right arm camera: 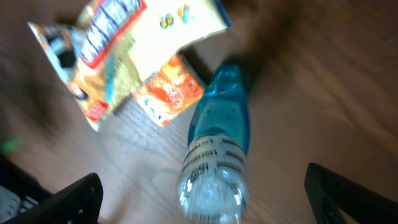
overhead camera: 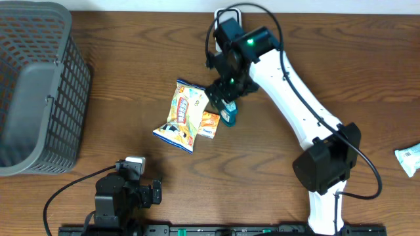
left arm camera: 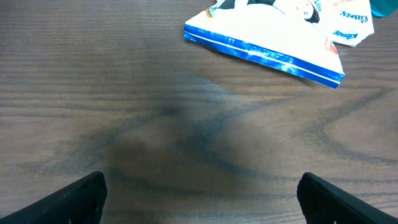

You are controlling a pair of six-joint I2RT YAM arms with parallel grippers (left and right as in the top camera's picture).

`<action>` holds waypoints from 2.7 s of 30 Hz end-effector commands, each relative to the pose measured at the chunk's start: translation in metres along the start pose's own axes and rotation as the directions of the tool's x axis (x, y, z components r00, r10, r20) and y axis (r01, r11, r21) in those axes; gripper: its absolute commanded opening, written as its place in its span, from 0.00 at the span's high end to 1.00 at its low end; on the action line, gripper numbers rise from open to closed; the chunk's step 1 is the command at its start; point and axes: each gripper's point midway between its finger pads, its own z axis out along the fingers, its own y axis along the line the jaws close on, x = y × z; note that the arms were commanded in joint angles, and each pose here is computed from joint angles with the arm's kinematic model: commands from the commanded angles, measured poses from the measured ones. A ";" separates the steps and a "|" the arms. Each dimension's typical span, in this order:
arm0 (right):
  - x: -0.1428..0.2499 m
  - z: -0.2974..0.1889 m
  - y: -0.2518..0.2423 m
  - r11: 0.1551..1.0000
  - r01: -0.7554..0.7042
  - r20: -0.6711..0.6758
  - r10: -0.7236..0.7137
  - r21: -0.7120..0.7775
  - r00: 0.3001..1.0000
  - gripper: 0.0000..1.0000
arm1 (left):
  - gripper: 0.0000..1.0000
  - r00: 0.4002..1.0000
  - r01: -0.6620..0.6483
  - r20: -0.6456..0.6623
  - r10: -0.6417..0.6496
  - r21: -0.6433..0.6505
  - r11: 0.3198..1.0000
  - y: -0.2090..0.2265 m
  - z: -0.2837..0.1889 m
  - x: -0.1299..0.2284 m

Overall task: Scan the item barcode
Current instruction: 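Lift the mouthwash bottle and carry it rightward with the right gripper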

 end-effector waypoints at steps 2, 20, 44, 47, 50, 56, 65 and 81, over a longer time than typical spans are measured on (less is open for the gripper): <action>-0.012 -0.040 -0.015 0.982 -0.102 0.115 0.084 0.157 0.990 0.01 | 0.02 1.000 0.006 -0.021 -0.006 0.006 1.000 -0.001 0.000 0.006; -0.018 0.024 -0.004 0.985 -0.141 0.002 0.141 0.102 0.990 0.01 | 0.02 1.000 0.006 -0.021 -0.006 0.006 1.000 -0.001 0.000 0.006; 0.005 0.071 -0.010 0.982 -0.147 -0.177 0.167 0.122 0.970 0.35 | 0.02 1.000 0.006 -0.021 -0.006 0.006 1.000 -0.001 0.000 0.006; 0.007 0.077 -0.011 0.981 -0.149 -0.193 0.171 0.125 0.966 0.35 | 0.02 1.000 0.006 -0.021 -0.006 0.006 1.000 -0.001 0.000 0.006; 0.009 0.085 -0.012 0.981 -0.149 -0.212 0.174 0.128 0.962 0.36 | 0.02 1.000 0.006 -0.021 -0.006 0.006 1.000 -0.001 0.000 0.006; 0.014 0.098 -0.015 0.979 -0.152 -0.250 0.182 0.134 0.951 0.51 | 0.02 1.000 0.006 -0.021 -0.006 0.006 1.000 -0.001 0.000 0.006; 0.019 0.089 -0.010 0.981 -0.166 -0.272 0.187 0.101 0.944 0.71 | 0.02 1.000 0.006 -0.021 -0.006 0.006 1.000 -0.001 0.000 0.006; -0.022 -0.031 -0.020 0.935 -0.073 0.022 0.086 -0.348 0.996 0.80 | 0.02 1.000 0.006 -0.021 -0.006 0.006 1.000 -0.001 0.000 0.006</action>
